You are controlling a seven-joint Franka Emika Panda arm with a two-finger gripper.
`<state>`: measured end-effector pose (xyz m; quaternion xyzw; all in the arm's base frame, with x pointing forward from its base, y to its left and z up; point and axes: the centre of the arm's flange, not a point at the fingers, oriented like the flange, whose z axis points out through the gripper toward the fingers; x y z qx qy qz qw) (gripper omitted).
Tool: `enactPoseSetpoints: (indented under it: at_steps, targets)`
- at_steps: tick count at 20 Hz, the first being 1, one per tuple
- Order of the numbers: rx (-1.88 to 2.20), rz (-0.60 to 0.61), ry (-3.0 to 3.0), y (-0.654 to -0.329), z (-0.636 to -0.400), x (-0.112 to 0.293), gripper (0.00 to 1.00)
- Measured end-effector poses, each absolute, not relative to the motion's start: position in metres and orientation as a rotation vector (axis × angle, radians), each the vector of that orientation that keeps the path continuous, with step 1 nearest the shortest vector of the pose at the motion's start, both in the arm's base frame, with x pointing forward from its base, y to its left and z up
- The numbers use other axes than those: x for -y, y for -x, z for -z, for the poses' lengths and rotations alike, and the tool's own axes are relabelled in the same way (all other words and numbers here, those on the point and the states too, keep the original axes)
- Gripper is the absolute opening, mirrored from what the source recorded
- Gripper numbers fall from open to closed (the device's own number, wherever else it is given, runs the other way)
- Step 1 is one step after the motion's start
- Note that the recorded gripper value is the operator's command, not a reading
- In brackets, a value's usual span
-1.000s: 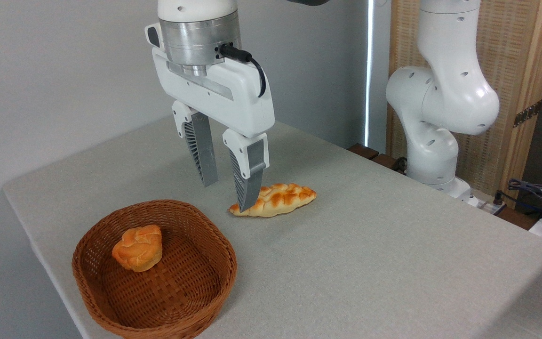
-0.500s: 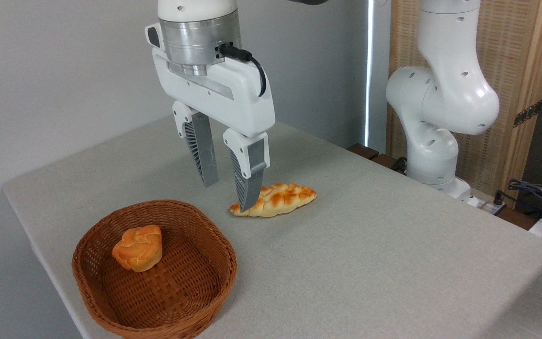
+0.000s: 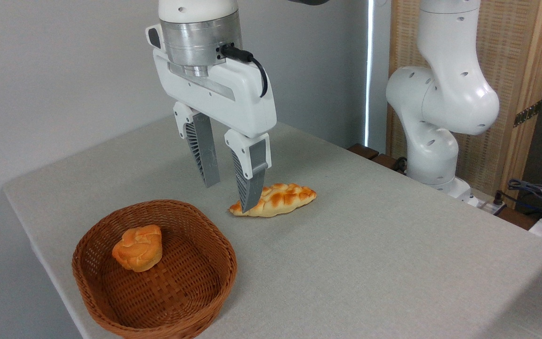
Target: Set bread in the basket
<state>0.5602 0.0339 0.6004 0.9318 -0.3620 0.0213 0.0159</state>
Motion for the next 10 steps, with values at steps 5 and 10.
enactPoseSetpoints:
  at_steps: [5,10]
  targets:
    - [1.091,-0.091,-2.919,-0.562,-0.61,-0.033,1.0]
    - [1.036,-0.076,-2.933,-0.567,-0.609,-0.003,1.0]
